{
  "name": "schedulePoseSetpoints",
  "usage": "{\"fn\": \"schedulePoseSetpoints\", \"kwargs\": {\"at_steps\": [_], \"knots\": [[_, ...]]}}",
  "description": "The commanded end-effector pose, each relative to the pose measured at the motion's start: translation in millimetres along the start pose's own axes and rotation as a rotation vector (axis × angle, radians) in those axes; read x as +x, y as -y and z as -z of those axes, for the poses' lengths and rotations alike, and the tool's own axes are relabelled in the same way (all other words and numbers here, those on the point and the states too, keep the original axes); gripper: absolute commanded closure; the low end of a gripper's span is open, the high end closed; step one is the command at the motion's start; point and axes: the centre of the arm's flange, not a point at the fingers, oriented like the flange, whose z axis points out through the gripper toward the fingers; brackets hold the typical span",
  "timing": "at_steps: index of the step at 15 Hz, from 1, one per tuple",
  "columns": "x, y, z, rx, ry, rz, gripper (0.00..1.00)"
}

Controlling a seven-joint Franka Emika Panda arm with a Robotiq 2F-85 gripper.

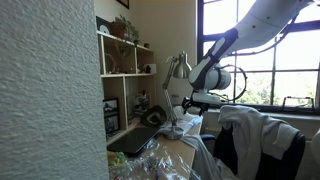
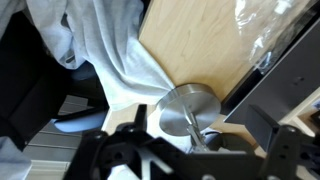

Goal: Place the grey clothing properly on the table

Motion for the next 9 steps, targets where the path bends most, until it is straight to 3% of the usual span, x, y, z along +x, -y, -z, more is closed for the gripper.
{"fn": "schedulePoseSetpoints", "kwargs": {"at_steps": [1, 4, 9], "knots": [[47, -20, -45, -0.09, 0.015, -0.065, 0.0], [59, -49, -86, -0.122, 0.059, -0.092, 0.0], [49, -88, -158, -0.199, 0.157, -0.128, 0.0]]}}
